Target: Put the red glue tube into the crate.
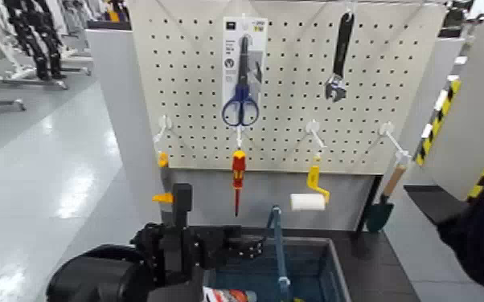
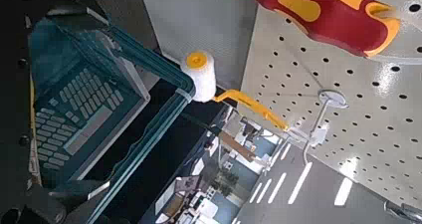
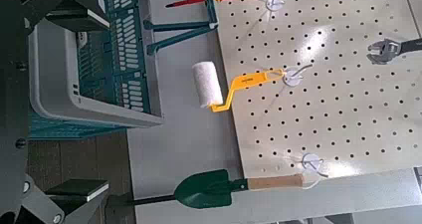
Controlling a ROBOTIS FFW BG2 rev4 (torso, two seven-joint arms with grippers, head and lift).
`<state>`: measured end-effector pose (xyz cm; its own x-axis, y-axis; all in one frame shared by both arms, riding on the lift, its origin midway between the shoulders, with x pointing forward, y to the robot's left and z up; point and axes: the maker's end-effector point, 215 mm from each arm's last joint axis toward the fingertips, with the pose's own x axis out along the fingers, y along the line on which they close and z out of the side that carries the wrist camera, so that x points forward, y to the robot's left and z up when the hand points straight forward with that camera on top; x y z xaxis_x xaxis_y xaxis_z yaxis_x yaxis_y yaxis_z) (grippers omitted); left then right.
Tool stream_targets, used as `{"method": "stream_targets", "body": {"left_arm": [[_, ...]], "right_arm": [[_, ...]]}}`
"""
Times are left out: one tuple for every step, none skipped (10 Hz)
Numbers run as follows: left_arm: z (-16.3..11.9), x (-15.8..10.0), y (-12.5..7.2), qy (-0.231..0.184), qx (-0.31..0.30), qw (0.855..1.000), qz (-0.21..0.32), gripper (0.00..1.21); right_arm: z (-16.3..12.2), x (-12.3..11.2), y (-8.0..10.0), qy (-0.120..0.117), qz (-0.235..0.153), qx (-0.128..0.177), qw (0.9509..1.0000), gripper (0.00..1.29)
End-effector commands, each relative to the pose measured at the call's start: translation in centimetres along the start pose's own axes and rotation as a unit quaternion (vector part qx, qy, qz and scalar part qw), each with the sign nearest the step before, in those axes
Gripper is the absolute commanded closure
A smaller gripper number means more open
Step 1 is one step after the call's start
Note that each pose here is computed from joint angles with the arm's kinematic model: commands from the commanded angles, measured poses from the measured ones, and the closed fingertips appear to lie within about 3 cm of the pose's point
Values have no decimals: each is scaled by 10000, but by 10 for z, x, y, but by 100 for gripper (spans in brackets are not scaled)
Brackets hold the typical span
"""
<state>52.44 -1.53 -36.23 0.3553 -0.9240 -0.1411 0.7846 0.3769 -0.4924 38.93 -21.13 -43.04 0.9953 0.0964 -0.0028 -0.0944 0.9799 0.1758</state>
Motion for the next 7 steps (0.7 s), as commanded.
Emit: {"method": "stream_targets", "body": {"left_arm": [[0,0,-1,-5,3,10000,-6,0],[2,-1,-2,-30,26,10000,-4,0],[11,-1,-5,-62,243,9997,64,1],[27,-8,-3,56,856,9959,301,1],[38,-19,-1,261,1460,9868,657,1],[42,-31,4,253,1700,9803,971,1],[46,-45,14,166,1913,9721,1349,2]], "right_arm": [[0,0,1,0,-10,17,10000,18],[1,0,1,-8,-8,17,10000,18],[1,0,1,-8,-8,17,10000,18],[1,0,1,-8,-8,17,10000,18],[1,0,1,-8,-8,17,10000,18],[0,0,1,0,-8,18,10000,18],[0,-1,0,-1,-16,14,10000,18]]}}
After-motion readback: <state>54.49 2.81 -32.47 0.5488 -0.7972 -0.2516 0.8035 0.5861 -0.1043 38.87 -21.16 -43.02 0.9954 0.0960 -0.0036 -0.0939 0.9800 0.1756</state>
